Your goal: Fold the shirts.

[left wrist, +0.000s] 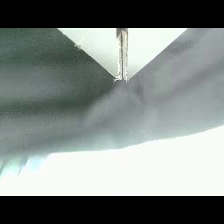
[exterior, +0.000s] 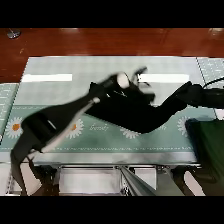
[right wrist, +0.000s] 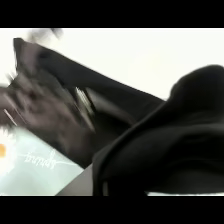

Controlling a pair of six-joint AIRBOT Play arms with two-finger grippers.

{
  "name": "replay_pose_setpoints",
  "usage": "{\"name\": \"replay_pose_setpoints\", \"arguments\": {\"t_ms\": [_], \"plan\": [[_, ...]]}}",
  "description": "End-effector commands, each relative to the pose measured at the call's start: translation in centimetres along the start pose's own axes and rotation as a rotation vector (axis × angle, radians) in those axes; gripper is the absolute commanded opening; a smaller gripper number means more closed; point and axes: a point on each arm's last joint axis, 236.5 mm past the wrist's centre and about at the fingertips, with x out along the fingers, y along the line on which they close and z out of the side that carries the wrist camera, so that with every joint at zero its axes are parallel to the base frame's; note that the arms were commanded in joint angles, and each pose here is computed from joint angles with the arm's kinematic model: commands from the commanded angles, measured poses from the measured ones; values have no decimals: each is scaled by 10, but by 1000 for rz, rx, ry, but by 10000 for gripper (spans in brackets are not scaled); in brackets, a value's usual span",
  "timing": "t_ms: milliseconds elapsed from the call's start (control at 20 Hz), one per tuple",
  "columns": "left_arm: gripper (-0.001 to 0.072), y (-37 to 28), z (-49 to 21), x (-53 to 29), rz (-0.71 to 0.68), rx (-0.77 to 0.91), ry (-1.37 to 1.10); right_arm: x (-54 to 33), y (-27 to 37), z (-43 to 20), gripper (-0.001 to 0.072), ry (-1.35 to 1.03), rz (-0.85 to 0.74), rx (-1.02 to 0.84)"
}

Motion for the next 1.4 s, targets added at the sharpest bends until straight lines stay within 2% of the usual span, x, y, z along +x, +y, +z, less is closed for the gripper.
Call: {"name": "replay_pose_setpoints", "arguments": {"t_ms": [0,100,200,300,500,650,950,1000,1050,1100,1250,1350], "plan": [[36,34,66,-106,10,-42,-136,14,30,-4,23,9,58,-60],[36,66,95,-193,36,-91,-247,32,53,-3,23,18,97,-76],[36,100,100,-286,132,-110,-342,54,77,-3,23,64,133,-106],[36,125,84,-372,288,-70,-421,83,104,-4,23,146,167,-151],[36,119,20,-467,406,-42,-618,157,155,-8,23,285,216,-229],[37,112,-56,-453,425,-76,-725,216,181,-16,23,365,231,-248],[36,126,-201,-311,175,-264,-638,301,214,-49,24,480,261,-202],[37,137,-215,-297,166,-316,-618,307,221,-51,206,490,283,-185],[37,147,-224,-285,163,-364,-607,311,227,-49,594,489,305,-172],[37,154,-228,-279,164,-391,-599,310,229,-41,631,473,315,-190],[37,160,-225,-279,169,-405,-613,273,216,10,631,440,324,-188],[36,160,-224,-280,171,-405,-621,220,181,48,631,448,293,-190]]}}
